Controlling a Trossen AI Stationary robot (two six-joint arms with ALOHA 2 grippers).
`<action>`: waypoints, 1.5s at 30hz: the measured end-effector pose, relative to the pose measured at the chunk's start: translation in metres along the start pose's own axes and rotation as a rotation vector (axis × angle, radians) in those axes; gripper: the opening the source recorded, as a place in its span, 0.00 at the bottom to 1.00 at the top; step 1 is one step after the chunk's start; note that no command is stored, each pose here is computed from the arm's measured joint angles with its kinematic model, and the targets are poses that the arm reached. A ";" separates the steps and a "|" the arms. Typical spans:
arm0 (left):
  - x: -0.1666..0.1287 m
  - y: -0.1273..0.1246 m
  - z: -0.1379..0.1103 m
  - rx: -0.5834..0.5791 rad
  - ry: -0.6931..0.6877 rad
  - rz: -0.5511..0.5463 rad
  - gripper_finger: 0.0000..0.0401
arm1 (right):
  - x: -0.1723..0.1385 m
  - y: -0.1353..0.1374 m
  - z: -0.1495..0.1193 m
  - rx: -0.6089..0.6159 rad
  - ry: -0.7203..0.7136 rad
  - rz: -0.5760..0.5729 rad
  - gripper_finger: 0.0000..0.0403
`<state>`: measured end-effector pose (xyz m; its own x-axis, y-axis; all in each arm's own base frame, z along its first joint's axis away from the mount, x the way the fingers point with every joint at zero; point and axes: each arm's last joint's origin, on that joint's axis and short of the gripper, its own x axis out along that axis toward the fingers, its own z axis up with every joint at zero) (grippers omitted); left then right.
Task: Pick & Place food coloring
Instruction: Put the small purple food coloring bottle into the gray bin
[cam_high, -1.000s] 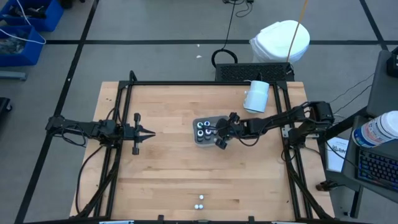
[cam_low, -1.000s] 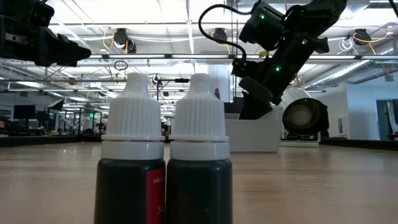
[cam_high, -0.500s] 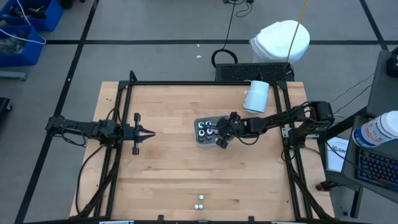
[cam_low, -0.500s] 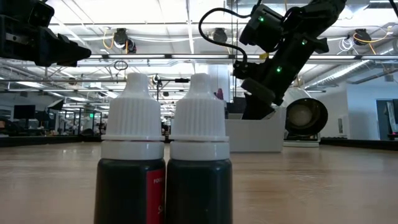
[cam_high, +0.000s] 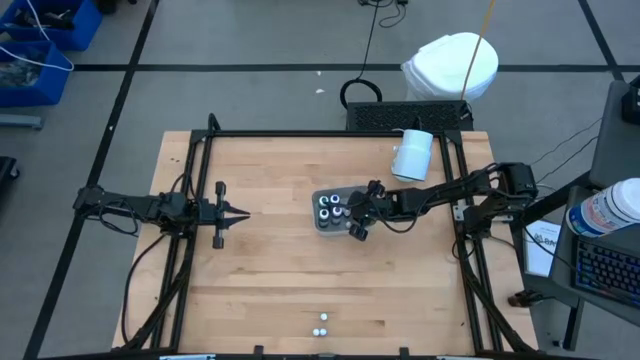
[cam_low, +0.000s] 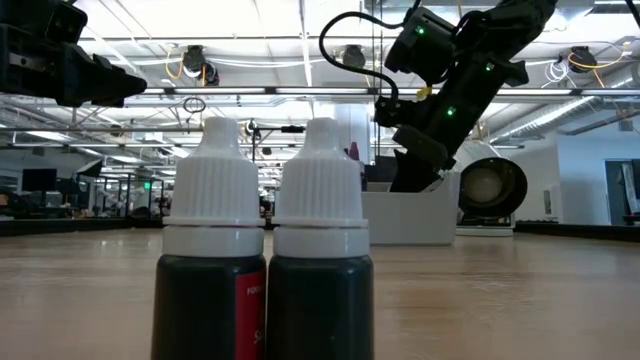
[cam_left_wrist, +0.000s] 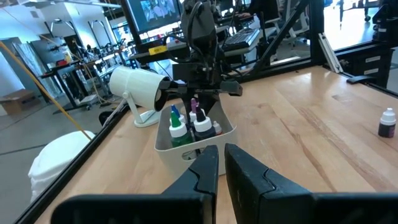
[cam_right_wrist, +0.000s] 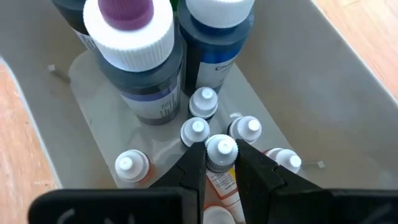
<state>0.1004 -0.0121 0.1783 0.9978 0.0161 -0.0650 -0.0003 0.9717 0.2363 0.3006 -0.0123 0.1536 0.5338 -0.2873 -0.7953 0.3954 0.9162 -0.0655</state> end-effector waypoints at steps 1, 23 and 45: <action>0.000 0.000 0.000 0.000 0.000 0.000 0.09 | 0.000 0.000 0.000 -0.001 0.000 0.000 0.13; 0.000 0.000 0.000 -0.001 0.001 0.000 0.09 | 0.001 -0.004 -0.002 -0.010 0.035 0.010 0.13; 0.000 0.000 0.000 -0.003 0.001 0.000 0.09 | 0.001 -0.004 -0.005 -0.009 0.061 0.004 0.13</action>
<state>0.1004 -0.0121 0.1782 0.9977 0.0163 -0.0655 -0.0006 0.9723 0.2337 0.2959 -0.0152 0.1503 0.4888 -0.2659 -0.8309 0.3864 0.9199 -0.0670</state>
